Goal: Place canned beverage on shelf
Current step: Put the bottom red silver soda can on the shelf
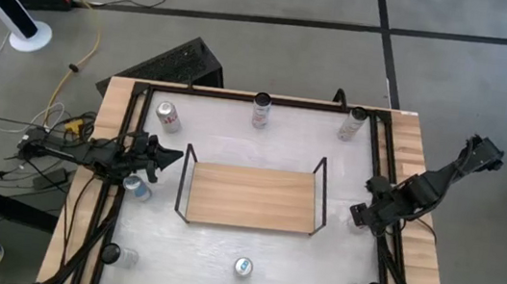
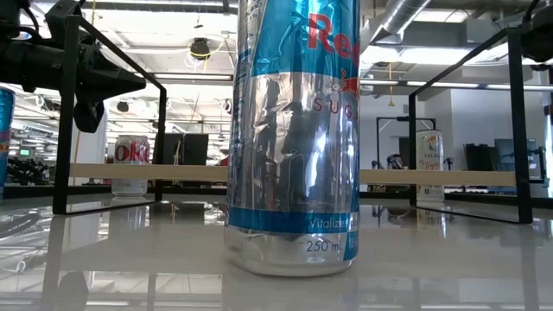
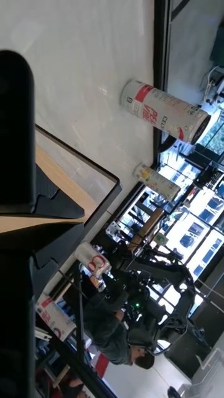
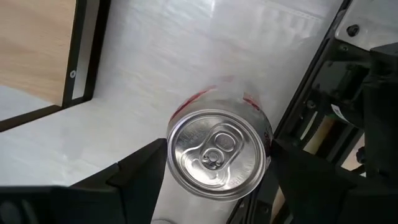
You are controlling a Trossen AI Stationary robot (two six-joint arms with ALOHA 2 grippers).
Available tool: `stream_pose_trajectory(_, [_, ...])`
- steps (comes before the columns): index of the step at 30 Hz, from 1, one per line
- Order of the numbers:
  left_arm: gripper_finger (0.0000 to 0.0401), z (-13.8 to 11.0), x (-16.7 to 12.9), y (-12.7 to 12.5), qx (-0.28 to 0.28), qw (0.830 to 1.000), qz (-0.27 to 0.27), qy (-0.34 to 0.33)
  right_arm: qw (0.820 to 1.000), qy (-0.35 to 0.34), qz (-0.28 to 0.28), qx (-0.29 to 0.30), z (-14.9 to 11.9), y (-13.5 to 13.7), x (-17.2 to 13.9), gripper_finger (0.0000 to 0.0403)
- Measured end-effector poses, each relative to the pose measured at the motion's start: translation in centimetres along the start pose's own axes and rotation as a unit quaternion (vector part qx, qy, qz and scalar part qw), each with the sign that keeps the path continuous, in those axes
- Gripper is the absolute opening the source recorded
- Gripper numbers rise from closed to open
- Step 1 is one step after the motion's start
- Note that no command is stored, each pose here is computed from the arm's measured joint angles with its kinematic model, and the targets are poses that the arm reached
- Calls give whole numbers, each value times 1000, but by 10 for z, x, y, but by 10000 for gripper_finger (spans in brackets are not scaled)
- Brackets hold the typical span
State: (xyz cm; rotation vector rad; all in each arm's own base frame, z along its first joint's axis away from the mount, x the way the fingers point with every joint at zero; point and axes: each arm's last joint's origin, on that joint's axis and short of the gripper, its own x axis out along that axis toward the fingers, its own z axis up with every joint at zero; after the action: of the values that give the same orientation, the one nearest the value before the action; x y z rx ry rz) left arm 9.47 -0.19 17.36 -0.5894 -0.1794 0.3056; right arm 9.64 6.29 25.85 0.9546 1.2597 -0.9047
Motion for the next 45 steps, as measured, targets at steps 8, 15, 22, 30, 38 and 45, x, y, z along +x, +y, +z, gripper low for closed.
stream_pose_trajectory(8, [5, 0, 0, 0, 1, 1000, 0, 0, 1000, -4, 2, -12, 2, -5, -2, 312])
stream_pose_trajectory(15, [5, 0, 0, 0, 1, 1000, 0, 0, 1000, -4, 7, 1, 4, -13, -5, 312])
stream_pose_trajectory(22, [5, 0, 0, 0, 1, 1000, 0, 0, 1000, -7, 6, 1, 5, -14, -5, 312])
stream_pose_trajectory(30, [5, 0, 0, 0, 1, 1000, 0, 0, 1000, -29, 9, 1, 6, -14, -5, 312])
stream_pose_trajectory(38, [5, 0, 0, 0, 1, 1000, 0, 0, 999, -49, -6, 15, 8, -18, -5, 312])
stream_pose_trajectory(45, [5, 0, 0, 0, 2, 1000, 0, 0, 997, -79, 2, 24, 10, -18, -6, 312])
